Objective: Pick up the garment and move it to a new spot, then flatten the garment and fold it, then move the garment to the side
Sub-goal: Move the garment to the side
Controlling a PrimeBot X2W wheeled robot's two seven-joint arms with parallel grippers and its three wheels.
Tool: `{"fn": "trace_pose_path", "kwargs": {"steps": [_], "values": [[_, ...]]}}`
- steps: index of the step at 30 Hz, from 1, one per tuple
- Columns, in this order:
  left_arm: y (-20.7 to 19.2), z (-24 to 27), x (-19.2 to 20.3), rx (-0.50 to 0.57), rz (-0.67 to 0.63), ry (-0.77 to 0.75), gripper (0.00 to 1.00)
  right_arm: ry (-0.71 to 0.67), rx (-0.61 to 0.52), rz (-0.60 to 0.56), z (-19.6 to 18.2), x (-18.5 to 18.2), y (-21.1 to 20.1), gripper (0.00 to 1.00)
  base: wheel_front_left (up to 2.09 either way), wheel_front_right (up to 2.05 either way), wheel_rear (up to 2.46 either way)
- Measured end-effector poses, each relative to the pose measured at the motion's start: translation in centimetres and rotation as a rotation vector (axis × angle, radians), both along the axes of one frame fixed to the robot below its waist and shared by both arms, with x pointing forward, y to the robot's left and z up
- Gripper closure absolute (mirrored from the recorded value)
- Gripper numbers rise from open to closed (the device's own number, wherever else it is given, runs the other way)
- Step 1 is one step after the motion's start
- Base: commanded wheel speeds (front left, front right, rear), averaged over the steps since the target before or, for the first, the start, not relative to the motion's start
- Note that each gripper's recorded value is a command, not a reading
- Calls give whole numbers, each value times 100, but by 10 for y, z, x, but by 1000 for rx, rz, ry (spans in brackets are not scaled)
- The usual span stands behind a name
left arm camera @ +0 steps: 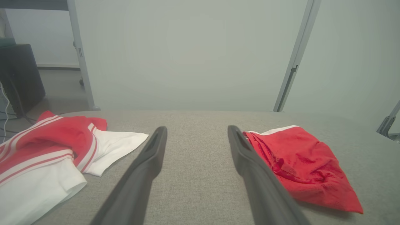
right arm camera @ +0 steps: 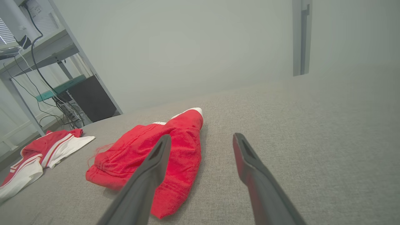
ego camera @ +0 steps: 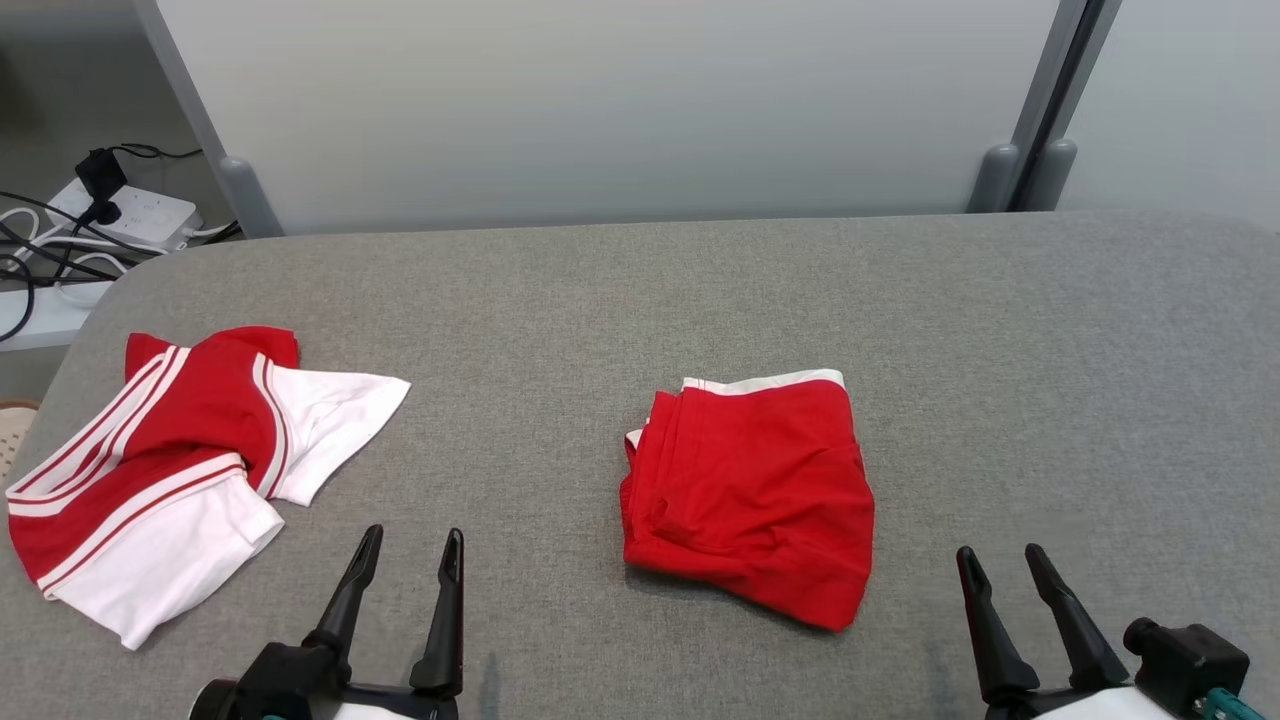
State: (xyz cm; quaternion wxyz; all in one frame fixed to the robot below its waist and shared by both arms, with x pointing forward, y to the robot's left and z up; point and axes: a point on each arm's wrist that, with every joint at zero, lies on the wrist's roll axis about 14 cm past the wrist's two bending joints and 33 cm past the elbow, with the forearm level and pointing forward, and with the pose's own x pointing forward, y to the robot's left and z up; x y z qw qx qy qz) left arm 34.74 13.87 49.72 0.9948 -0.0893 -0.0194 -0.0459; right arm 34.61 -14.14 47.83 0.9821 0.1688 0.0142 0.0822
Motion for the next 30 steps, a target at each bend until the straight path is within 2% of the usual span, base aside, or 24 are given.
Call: {"fn": "trace_pose_path", "kwargs": {"steps": [6,13,19,30], "values": [[0,-4,-1,-1,0,14,0,83,127,42,-17,18,15,0,0,0,0],[5,-9,-5,3,19,30,0,195,251,142,-22,51,40,0,0,0,0],[14,-8,-3,9,46,29,0,278,275,183,-31,73,44,0,0,0,0],[22,-14,-1,14,73,49,0,510,319,265,-70,79,66,0,0,0,0]]}}
